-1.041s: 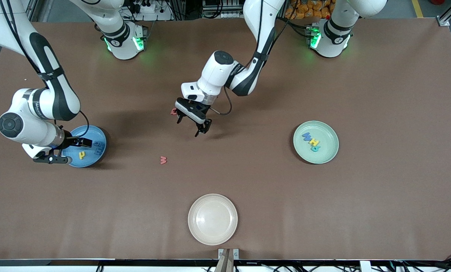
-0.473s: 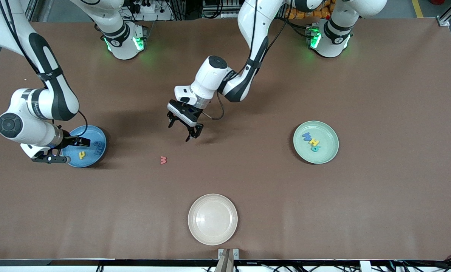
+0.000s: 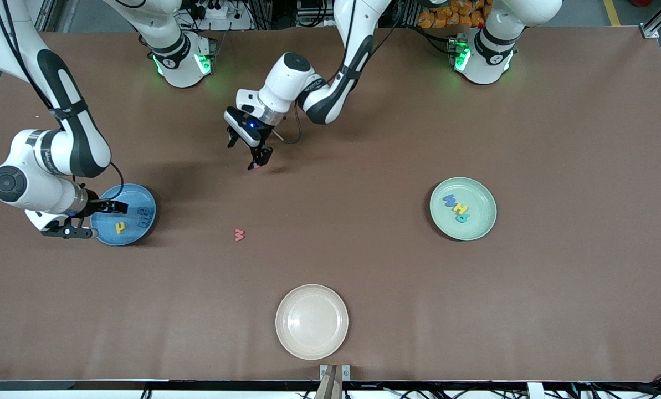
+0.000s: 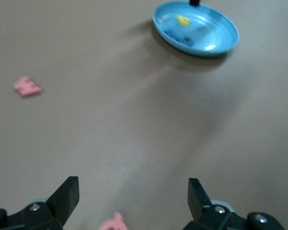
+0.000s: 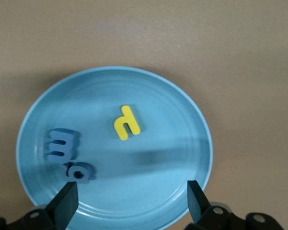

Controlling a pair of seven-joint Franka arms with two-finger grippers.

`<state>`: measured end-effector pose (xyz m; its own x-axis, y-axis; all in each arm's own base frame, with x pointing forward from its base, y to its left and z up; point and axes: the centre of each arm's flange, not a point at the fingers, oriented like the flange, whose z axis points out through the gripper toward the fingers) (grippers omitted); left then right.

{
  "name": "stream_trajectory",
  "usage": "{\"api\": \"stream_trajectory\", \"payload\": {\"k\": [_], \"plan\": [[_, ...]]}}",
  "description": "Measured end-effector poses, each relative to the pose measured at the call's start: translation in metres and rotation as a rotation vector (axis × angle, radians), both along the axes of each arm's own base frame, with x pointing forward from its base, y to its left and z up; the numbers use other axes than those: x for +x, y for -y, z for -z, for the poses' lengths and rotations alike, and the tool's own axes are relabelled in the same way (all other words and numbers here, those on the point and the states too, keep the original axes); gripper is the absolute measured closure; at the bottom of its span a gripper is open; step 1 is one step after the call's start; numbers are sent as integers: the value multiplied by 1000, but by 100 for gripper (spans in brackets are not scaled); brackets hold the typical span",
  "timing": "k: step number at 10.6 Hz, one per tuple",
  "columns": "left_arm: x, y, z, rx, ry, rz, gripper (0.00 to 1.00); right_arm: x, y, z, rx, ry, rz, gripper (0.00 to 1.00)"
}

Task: Sort upper and lower case letters into plates
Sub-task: 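Lower the left gripper onto the pink o and grasp it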

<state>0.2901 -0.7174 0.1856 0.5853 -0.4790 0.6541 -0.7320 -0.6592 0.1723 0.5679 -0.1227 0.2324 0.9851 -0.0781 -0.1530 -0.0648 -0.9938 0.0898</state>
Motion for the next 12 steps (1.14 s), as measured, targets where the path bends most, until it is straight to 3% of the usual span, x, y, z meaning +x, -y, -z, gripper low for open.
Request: {"api": "stream_trajectory", "payload": {"k": [3,6,12], "plan": [[-31,2,45,61,44,69,0,-3,11,6,-9,-10,5,0],[-16,-1,41,86,101,85,0,-4,10,9,-9,-16,-1,0],[-5,-18,59,151,129,91,0,-3,7,9,-9,-18,-7,0]]}}
